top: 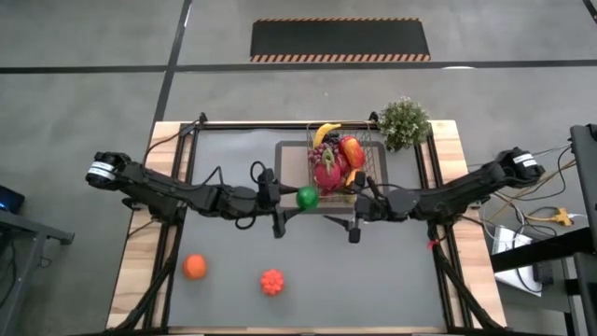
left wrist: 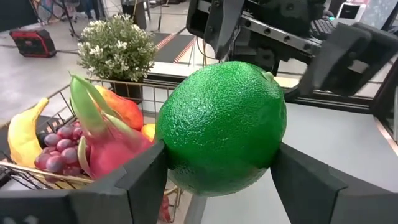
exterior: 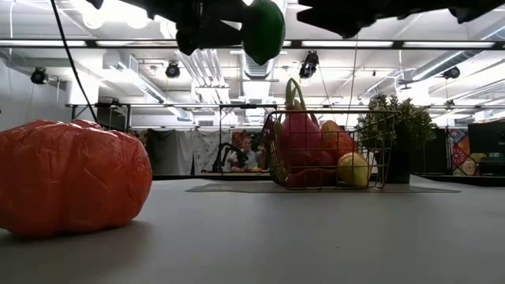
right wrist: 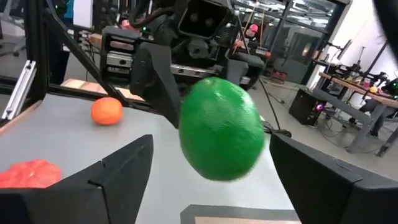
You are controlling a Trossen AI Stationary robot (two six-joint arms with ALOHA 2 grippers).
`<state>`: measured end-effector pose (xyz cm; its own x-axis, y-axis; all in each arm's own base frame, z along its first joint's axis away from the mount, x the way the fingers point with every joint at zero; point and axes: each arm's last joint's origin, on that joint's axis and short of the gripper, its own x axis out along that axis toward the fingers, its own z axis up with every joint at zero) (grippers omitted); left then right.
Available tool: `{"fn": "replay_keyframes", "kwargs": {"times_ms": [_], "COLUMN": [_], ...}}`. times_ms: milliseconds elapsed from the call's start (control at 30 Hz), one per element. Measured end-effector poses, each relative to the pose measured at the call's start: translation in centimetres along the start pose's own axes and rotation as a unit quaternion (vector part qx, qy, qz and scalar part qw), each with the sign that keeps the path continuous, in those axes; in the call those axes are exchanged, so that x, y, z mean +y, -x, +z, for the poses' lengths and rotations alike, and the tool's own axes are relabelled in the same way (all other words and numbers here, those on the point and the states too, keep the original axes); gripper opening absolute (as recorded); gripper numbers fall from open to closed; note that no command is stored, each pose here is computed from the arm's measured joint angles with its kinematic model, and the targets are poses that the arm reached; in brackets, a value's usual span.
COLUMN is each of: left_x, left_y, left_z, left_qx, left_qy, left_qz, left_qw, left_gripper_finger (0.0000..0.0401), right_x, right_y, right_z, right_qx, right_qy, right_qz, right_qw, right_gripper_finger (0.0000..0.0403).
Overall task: Build produce basket
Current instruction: Put the lime into the wire basket
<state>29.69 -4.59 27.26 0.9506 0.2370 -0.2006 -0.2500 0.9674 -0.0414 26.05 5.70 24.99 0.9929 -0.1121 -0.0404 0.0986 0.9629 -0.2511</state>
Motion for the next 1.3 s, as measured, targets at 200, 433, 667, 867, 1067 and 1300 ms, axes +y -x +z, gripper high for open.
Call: {"fn": "replay_keyframes", "kwargs": {"times_ms": [200,433,667,867,1067,1300], "left_x": [-0.1,-0.1,-0.1,-0.1,-0.1,-0.1], "left_y": [0.0,0.0,0.0,0.0,0.0,0.0], "left_z": [0.4,0.4,0.4,0.4,0.4,0.2], "left_qx": [-0.02,-0.02,-0.02,-0.02,-0.02,-0.015], "left_qy": [-0.001,-0.01,-0.014,-0.017,-0.023,-0.033], "left_qz": [-0.003,-0.004,-0.004,-0.003,-0.003,-0.004], "left_qw": [1.0,1.0,1.0,1.0,1.0,0.999], "left_gripper_finger": [0.024,0.024,0.024,0.024,0.0254,0.0304], "right_x": [0.0,-0.6,-0.8,-0.8,-0.8,-0.8], "right_y": [-1.7,-3.1,-3.3,-3.3,-3.3,-3.3], "right_z": [0.3,0.5,0.5,0.5,0.5,0.5], "right_qx": [0.024,0.034,0.035,0.037,0.038,0.039], "right_qy": [0.012,0.013,0.024,0.025,0.026,0.025], "right_qz": [-0.005,-0.019,-0.023,-0.022,-0.021,-0.017], "right_qw": [1.0,0.999,0.999,0.999,0.999,0.999], "right_gripper_finger": [0.0325,0.0317,0.0279,0.0227,0.0219,0.0218]}}
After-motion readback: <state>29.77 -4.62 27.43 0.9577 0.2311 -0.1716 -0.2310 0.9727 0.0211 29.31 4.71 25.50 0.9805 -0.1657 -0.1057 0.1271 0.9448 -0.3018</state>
